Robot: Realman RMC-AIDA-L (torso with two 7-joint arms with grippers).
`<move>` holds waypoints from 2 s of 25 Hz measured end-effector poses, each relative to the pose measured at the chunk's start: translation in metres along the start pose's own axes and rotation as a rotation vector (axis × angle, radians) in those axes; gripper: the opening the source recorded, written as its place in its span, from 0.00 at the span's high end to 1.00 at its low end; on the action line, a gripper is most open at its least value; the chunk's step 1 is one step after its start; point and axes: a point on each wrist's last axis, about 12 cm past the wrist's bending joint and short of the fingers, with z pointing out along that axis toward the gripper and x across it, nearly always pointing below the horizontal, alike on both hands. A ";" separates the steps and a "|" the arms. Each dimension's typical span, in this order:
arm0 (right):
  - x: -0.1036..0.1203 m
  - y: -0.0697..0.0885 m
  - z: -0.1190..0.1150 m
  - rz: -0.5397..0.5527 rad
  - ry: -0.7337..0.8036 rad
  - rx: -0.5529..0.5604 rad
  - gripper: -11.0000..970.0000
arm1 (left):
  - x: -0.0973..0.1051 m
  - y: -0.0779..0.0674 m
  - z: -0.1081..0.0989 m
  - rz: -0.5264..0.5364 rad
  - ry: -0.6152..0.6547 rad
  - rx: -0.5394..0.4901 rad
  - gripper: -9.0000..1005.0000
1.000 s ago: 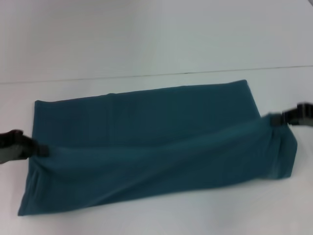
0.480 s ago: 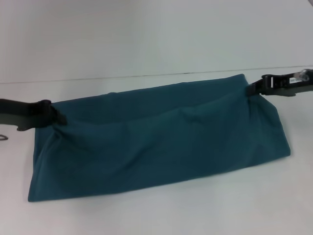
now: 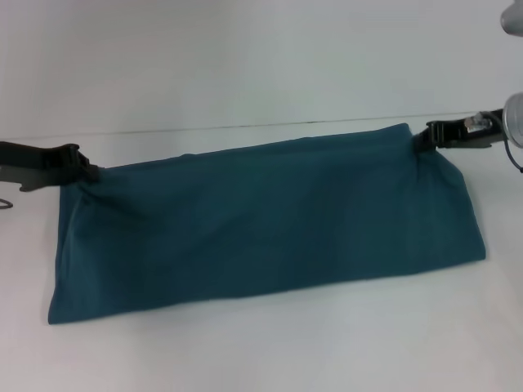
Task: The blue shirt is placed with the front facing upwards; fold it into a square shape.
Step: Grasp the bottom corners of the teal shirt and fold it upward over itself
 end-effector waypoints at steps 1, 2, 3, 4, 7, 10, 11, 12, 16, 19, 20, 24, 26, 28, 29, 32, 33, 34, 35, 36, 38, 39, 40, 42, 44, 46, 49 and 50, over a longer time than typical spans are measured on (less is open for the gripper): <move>-0.002 0.002 0.001 -0.005 -0.009 0.005 0.92 | -0.001 0.000 0.001 0.003 -0.011 -0.006 0.94; -0.004 0.003 0.002 -0.012 -0.017 0.011 0.92 | -0.001 0.000 0.002 0.010 -0.022 -0.014 0.94; -0.006 0.004 0.003 -0.018 -0.023 0.017 0.92 | -0.002 0.000 0.004 0.015 -0.030 -0.020 0.94; -0.007 0.006 0.005 -0.030 -0.029 0.027 0.92 | -0.002 0.000 0.006 0.021 -0.041 -0.030 0.94; -0.011 0.012 0.013 -0.067 -0.039 0.066 0.92 | -0.002 -0.004 0.013 0.046 -0.065 -0.060 0.94; -0.014 0.020 0.024 -0.113 -0.047 0.105 0.92 | -0.002 -0.009 0.020 0.067 -0.077 -0.078 0.93; -0.014 0.023 0.027 -0.129 -0.048 0.114 0.92 | -0.003 -0.010 0.022 0.072 -0.082 -0.082 0.93; -0.014 0.026 0.031 -0.145 -0.044 0.123 0.92 | -0.003 -0.011 0.024 0.077 -0.088 -0.086 0.93; -0.020 0.036 0.037 -0.187 -0.058 0.163 0.92 | -0.006 -0.012 0.027 0.084 -0.102 -0.110 0.93; -0.026 0.041 0.039 -0.217 -0.069 0.176 0.92 | -0.010 -0.012 0.028 0.095 -0.114 -0.144 0.93; -0.027 0.042 0.039 -0.224 -0.072 0.181 0.92 | -0.011 -0.013 0.029 0.099 -0.117 -0.147 0.93; -0.029 0.046 0.043 -0.247 -0.075 0.205 0.92 | -0.013 -0.015 0.029 0.112 -0.122 -0.157 0.93; -0.028 0.046 0.045 -0.252 -0.075 0.216 0.92 | -0.014 -0.015 0.029 0.117 -0.127 -0.165 0.93; -0.028 0.046 0.045 -0.255 -0.075 0.223 0.92 | -0.014 -0.015 0.029 0.117 -0.130 -0.167 0.92; -0.028 0.045 0.045 -0.256 -0.075 0.224 0.92 | -0.014 -0.014 0.030 0.117 -0.132 -0.168 0.92; -0.030 0.045 0.045 -0.258 -0.079 0.226 0.92 | -0.014 -0.014 0.030 0.117 -0.133 -0.170 0.92; -0.030 0.046 0.045 -0.259 -0.081 0.226 0.92 | -0.014 -0.014 0.030 0.117 -0.134 -0.170 0.92; -0.031 0.046 0.045 -0.262 -0.083 0.226 0.92 | -0.014 -0.014 0.030 0.117 -0.134 -0.170 0.92; -0.032 0.047 0.045 -0.266 -0.084 0.225 0.92 | -0.014 -0.014 0.030 0.116 -0.133 -0.170 0.92; -0.033 0.049 0.045 -0.273 -0.086 0.224 0.92 | -0.013 -0.014 0.030 0.116 -0.133 -0.170 0.92; -0.035 0.052 0.045 -0.288 -0.088 0.223 0.92 | -0.013 -0.014 0.031 0.115 -0.133 -0.170 0.92; -0.036 0.055 0.046 -0.300 -0.089 0.223 0.92 | -0.012 -0.014 0.032 0.115 -0.135 -0.170 0.92; -0.036 0.056 0.046 -0.309 -0.090 0.223 0.92 | -0.011 -0.015 0.032 0.115 -0.136 -0.170 0.92; -0.037 0.059 0.048 -0.327 -0.095 0.225 0.92 | -0.011 -0.015 0.033 0.116 -0.139 -0.171 0.92; -0.037 0.061 0.049 -0.338 -0.096 0.226 0.92 | -0.010 -0.015 0.033 0.118 -0.139 -0.171 0.92; -0.037 0.062 0.049 -0.344 -0.097 0.227 0.92 | -0.010 -0.015 0.033 0.119 -0.142 -0.171 0.92; -0.037 0.062 0.049 -0.351 -0.102 0.231 0.91 | -0.012 -0.012 0.031 0.099 -0.164 -0.172 0.91; -0.037 0.061 0.048 -0.351 -0.104 0.233 0.91 | -0.013 -0.011 0.030 0.087 -0.178 -0.173 0.91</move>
